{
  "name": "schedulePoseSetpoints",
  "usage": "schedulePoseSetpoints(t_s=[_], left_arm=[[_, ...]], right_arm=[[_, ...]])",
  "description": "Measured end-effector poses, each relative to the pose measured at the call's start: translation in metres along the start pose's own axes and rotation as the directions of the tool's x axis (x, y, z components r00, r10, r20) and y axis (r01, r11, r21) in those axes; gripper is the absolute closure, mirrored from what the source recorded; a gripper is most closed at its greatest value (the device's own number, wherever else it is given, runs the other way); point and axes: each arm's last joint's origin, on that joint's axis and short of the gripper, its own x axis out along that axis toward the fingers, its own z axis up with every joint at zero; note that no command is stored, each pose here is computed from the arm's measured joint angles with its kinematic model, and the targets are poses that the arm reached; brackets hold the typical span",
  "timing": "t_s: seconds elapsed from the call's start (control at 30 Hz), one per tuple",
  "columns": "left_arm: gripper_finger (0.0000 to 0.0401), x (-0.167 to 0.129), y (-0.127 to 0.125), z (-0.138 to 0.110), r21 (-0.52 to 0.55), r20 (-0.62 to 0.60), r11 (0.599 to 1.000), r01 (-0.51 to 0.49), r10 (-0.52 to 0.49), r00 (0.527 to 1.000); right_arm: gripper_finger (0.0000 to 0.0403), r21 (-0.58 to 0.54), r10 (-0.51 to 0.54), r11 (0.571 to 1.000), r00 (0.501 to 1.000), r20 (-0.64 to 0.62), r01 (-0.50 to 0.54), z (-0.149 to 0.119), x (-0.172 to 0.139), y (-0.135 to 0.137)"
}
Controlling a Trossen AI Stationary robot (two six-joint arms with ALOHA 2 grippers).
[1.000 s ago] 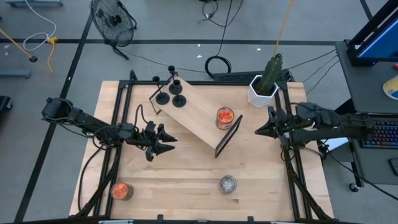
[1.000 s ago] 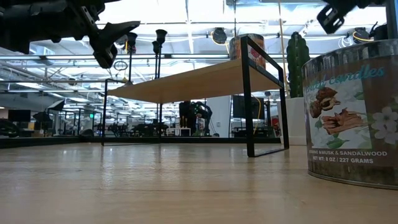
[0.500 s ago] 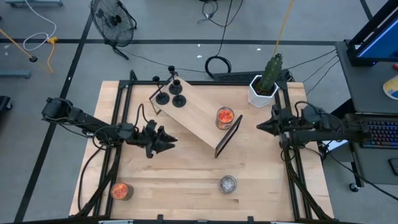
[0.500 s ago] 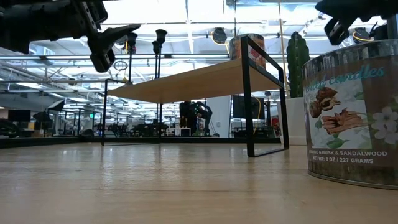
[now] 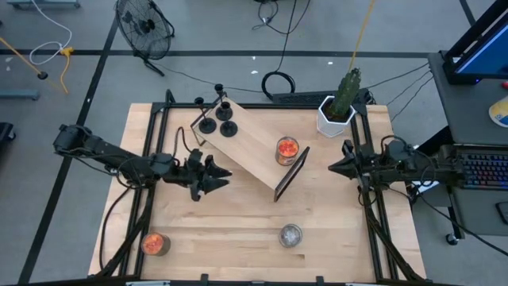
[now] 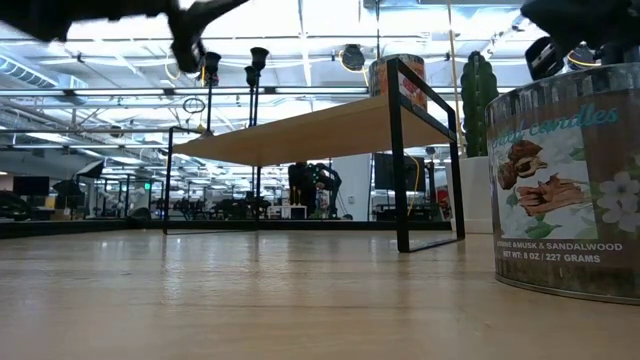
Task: Pick & Place candle stick holders
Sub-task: Put the orange black candle tin on the shelf
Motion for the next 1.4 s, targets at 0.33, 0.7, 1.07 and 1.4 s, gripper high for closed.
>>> schedulePoseSetpoints(t_s=[0.33,0.7,1.07,1.4], left_arm=[[0.0187,0.022,-0.053,0.050,0.114,-0.505,0.929,-0.352,0.359,0.785],[0.0187,-0.018,-0.083,0.049,0.025,-0.747,0.712,-0.702,0.480,0.461],[0.0187,-0.062,-0.110,0.019,0.108,-0.907,0.467,-0.878,0.408,0.106],[0.0187,-0.070,-0.126,-0.004,0.257,-0.911,0.582,-0.771,0.413,0.008]], right_arm=[[0.0402,-0.034,0.032,0.999,0.994,0.105,-0.029,0.000,-0.015,0.003],[0.0402,-0.032,0.019,0.999,0.998,0.055,-0.017,-0.019,-0.008,-0.005],[0.0402,0.025,0.041,0.999,0.991,0.126,-0.045,-0.043,0.003,-0.014],[0.0401,0.040,0.050,0.998,0.986,0.158,-0.057,-0.052,0.006,-0.018]])
